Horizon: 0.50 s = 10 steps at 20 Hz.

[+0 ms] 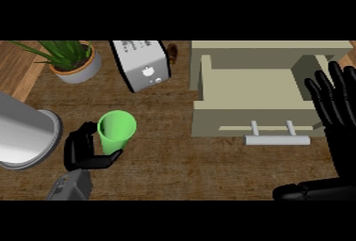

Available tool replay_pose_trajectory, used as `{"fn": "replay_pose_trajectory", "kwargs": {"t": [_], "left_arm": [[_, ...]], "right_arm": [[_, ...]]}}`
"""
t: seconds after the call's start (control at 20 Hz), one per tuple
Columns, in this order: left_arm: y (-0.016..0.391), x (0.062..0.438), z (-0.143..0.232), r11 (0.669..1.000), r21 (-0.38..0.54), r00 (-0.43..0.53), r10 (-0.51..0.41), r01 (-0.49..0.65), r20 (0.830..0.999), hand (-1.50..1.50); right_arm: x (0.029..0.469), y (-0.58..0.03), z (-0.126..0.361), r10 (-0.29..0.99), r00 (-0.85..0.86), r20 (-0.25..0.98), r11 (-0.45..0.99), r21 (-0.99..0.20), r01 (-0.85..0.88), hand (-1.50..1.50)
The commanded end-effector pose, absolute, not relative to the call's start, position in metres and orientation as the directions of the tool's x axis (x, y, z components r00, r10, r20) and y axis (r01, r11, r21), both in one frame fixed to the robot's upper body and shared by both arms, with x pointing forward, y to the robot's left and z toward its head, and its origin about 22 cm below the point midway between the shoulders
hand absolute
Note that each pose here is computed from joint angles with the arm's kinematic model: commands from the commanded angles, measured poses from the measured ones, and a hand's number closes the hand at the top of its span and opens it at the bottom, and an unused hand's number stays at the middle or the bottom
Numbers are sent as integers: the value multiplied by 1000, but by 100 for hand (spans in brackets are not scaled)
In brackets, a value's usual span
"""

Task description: Pick up the cup, place it into the drawer and close the drawer

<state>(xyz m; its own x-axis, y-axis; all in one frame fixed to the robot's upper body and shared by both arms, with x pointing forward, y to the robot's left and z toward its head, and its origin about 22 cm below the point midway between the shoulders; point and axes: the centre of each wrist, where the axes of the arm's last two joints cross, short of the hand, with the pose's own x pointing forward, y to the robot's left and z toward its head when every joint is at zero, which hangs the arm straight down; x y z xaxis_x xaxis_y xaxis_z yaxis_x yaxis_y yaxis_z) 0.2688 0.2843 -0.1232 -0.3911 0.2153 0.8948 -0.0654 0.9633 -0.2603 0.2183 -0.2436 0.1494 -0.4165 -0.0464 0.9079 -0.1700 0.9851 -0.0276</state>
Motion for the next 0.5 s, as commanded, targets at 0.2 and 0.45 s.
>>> {"fn": "replay_pose_trajectory", "kwargs": {"t": [0.2,0.45], "left_arm": [[267,287,-69,961,-231,-471,277,155,838,150],[229,309,-14,955,-232,-472,294,186,831,150]], "right_arm": [[216,-247,148,-44,-402,914,985,-27,-170,-150],[201,-240,144,-42,-387,921,981,-34,-189,-150]]}}
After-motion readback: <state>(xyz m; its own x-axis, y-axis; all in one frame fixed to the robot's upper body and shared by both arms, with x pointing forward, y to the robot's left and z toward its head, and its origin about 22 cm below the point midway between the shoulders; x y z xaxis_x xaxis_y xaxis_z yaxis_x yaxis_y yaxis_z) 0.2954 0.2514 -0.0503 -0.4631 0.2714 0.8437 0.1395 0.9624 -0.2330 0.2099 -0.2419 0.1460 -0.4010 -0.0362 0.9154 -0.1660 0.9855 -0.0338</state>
